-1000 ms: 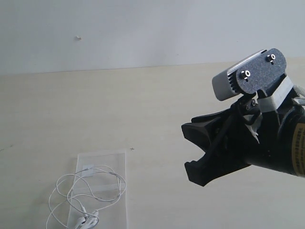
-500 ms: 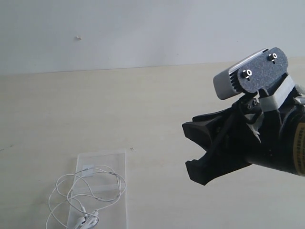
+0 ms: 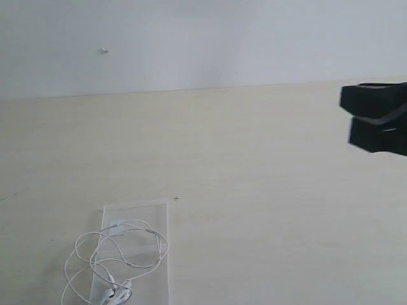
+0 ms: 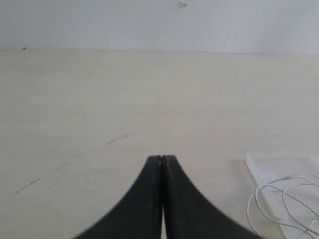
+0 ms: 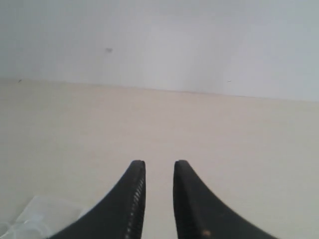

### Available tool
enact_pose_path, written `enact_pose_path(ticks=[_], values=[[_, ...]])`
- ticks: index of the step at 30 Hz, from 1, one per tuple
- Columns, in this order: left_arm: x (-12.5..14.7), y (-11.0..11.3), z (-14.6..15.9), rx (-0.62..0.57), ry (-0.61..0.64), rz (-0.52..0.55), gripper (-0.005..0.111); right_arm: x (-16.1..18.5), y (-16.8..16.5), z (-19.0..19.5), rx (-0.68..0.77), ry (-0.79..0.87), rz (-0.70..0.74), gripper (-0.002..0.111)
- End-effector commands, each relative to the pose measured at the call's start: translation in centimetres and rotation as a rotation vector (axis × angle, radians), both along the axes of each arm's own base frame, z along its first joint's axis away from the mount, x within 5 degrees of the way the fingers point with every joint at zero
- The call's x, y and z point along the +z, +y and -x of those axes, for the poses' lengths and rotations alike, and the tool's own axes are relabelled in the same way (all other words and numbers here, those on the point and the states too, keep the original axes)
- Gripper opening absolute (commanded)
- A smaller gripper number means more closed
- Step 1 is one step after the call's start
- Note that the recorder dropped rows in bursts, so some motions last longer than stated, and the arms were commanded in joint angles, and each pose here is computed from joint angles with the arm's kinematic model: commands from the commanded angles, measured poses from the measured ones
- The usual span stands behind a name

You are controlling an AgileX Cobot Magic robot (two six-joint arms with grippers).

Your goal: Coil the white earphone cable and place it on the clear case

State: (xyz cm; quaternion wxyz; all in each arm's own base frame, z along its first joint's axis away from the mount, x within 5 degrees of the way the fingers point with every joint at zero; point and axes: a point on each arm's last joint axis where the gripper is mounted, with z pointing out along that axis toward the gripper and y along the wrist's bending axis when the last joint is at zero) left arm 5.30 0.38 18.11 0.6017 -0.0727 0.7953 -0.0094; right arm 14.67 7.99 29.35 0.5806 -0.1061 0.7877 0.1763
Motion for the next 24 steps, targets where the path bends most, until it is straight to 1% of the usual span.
enact_pose_path(ticks=[1, 7, 16, 20, 24], values=[[0.0, 0.0, 0.0, 0.002, -0.008, -0.005, 0.000, -0.6, -3.2, 1.8, -0.135, -0.048, -0.044, 0.021], [0.0, 0.0, 0.0, 0.002, -0.008, -0.005, 0.000, -2.6, -6.3, 5.2, -0.261, -0.150, -0.085, 0.021], [0.0, 0.0, 0.0, 0.002, -0.008, -0.005, 0.000, -4.8, -8.4, 8.0, -0.431, -0.267, -0.120, 0.021], [0.0, 0.0, 0.0, 0.002, -0.008, -0.005, 0.000, -5.1, -8.5, 8.7, -0.449, -0.318, -0.134, 0.021], [0.0, 0.0, 0.0, 0.002, -0.008, -0.005, 0.000, -5.4, -8.4, 9.1, -0.436, -0.344, -0.150, 0.021]])
